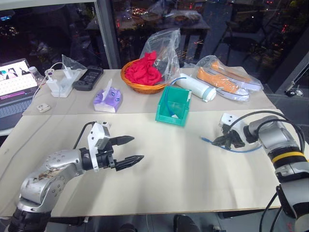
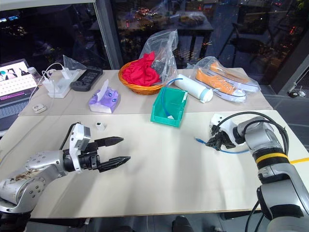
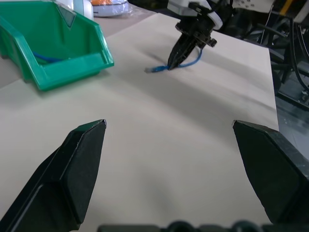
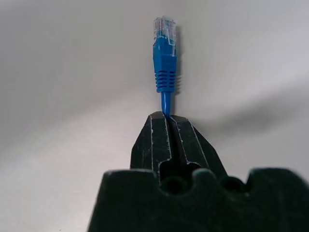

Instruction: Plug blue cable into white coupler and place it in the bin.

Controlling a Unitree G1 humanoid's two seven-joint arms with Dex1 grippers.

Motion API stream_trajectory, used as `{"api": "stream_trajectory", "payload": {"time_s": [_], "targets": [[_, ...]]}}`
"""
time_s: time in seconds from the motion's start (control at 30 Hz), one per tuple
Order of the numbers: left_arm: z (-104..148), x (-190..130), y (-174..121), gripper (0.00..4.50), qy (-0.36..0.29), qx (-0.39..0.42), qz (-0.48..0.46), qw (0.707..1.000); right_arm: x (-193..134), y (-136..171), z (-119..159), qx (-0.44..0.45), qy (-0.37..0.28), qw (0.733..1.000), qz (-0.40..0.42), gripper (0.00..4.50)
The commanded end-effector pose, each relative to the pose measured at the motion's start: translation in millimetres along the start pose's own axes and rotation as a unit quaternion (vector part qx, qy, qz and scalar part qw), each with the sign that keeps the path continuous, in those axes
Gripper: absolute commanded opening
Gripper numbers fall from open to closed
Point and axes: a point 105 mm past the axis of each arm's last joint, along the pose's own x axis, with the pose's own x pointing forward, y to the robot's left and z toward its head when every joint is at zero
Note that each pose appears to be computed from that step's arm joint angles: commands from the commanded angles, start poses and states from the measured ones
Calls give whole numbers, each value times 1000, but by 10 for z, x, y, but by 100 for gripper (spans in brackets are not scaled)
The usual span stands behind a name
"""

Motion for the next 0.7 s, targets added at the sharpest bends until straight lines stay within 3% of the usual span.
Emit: {"api": "stream_trajectory", "payload": {"time_s": [0.03,0.3,0.47,0.7], "targets": [[93,-15,-7,450,-12,14,1,1000,145,166,-102,0,14,999,44,3],[77,-7,-6,450,-14,11,4,1000,176,254,99,-48,-27,997,51,3],[58,-14,10,450,-9,11,5,1000,402,692,502,-106,-79,986,105,3],[5,1,-31,450,7,10,-11,1000,708,1195,818,-135,-107,976,136,3]]}}
